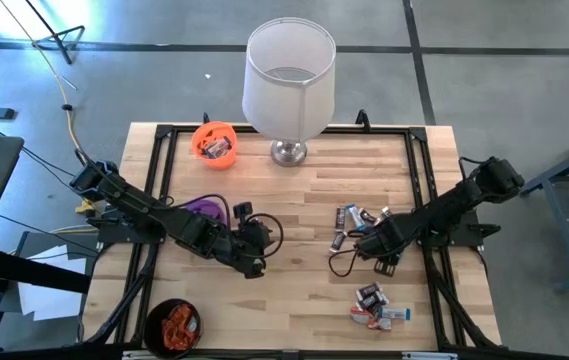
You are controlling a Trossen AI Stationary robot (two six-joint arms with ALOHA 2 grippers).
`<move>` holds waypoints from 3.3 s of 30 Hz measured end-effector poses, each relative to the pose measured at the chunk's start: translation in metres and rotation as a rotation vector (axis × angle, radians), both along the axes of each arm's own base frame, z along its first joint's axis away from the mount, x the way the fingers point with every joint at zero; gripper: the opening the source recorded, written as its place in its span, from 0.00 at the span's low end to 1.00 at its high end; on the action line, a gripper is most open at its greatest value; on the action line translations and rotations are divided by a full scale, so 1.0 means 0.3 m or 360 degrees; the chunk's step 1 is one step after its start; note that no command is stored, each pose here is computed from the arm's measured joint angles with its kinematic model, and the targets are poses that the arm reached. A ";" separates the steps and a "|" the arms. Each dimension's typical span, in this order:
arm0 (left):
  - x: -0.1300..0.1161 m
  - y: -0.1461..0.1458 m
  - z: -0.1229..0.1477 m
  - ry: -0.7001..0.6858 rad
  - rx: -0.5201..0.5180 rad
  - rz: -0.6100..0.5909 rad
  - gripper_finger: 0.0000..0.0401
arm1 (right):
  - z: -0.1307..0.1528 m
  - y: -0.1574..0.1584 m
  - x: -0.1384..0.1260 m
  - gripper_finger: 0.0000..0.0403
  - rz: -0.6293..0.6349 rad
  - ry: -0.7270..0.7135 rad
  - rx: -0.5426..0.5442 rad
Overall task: Sort candy
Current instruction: Put the white chocolate into the orange bucket
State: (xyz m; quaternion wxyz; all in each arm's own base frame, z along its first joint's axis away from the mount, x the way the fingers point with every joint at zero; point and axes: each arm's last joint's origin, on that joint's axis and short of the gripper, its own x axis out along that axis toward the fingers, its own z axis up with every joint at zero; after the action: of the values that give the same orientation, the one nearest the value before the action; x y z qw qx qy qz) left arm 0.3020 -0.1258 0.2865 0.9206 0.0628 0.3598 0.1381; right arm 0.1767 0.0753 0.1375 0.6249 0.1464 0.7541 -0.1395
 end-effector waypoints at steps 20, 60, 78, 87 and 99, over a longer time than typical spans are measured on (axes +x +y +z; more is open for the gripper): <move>0.002 -0.001 0.001 -0.0003 -0.0001 -0.0012 0.26 | -0.020 -0.022 -0.033 0.37 -0.0040 0.0066 -0.0192; -0.017 -0.085 0.009 -0.0053 -0.0210 -0.0164 0.26 | 0.277 0.086 0.287 0.03 -0.0053 -0.1297 -0.0371; -0.015 -0.150 0.060 -0.0352 0.0107 -0.0240 0.26 | 0.435 0.244 0.404 0.03 0.0303 -0.2214 -0.0514; 0.013 -0.149 0.049 -0.0377 0.0132 -0.0255 0.26 | 0.384 0.279 0.460 0.03 0.0398 -0.2307 -0.0552; 0.037 -0.120 0.051 -0.0370 0.0056 -0.0304 0.26 | 0.379 0.308 0.462 0.03 0.0473 -0.2358 -0.0575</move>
State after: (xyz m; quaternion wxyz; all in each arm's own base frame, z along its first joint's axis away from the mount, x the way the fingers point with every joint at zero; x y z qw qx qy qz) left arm 0.3129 -0.1617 0.3017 0.9638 0.0966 0.2407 0.0626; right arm 0.3155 0.1677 0.2512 0.9923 -0.0053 0.1171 -0.0407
